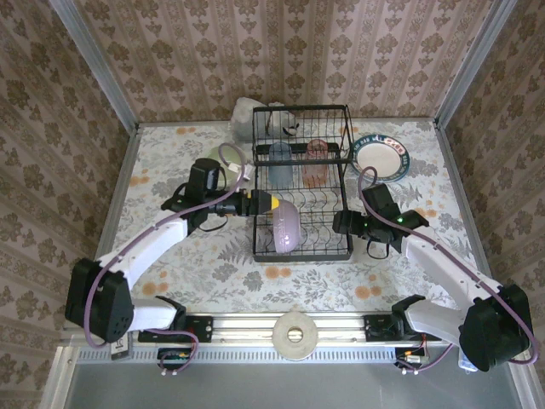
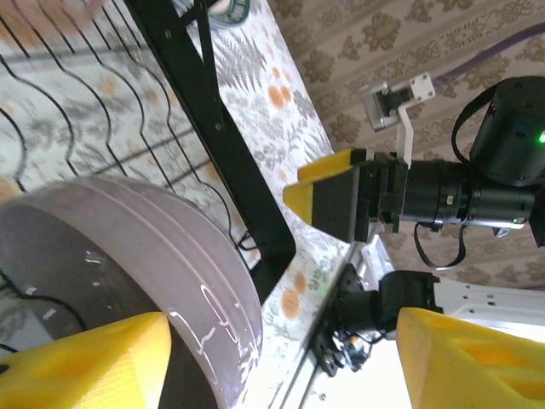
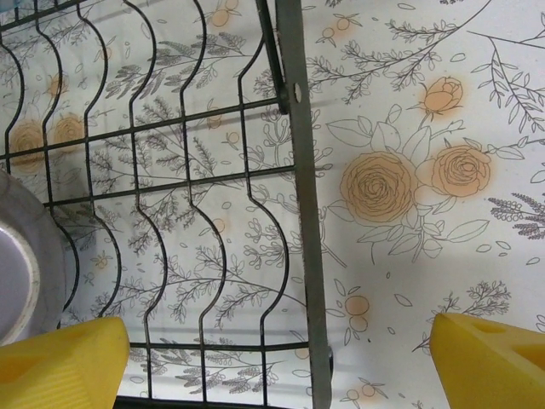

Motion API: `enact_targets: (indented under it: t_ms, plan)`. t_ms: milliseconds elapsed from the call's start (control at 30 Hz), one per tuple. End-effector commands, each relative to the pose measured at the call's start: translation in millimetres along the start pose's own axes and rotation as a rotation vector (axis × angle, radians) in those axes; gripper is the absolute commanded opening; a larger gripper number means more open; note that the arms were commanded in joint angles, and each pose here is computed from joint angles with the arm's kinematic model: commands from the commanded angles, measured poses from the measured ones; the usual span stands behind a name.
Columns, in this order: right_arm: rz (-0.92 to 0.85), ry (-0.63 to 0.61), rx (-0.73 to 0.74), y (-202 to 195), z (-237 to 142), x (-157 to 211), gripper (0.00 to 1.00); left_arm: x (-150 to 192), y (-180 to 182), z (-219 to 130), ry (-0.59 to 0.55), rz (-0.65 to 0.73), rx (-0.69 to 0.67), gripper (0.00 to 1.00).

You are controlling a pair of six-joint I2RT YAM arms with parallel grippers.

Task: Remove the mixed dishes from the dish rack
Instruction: Pick up the bowl from the dish rack, then fasten the dish rack at the center of the table.

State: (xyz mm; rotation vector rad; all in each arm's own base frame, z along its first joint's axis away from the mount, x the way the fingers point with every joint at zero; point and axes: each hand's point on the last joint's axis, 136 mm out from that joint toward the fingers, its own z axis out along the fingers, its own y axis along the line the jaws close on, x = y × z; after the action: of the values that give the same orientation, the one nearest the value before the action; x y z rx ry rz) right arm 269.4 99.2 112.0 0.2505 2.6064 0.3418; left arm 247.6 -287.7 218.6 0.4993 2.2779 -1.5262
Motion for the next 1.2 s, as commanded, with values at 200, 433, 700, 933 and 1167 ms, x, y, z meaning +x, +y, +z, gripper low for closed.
enact_targets:
  t_ms: [200,433,700,933,1167]
  plan:
    - [-0.016,-0.008,-0.047,6,6,-13,0.9,12,9,19,0.078,-0.077,0.042,0.66]
    - [-0.015,0.023,-0.039,3,19,-14,0.82,22,11,25,0.116,-0.121,0.059,0.61]
    - [-0.031,0.034,-0.034,2,27,-17,0.73,29,20,31,0.163,-0.219,0.054,0.5]
    - [-0.042,0.049,-0.032,1,33,-17,0.67,33,23,36,0.181,-0.272,0.086,0.4]
    - [-0.056,0.06,-0.019,-2,38,-18,0.54,37,29,41,0.195,-0.327,0.11,0.28]
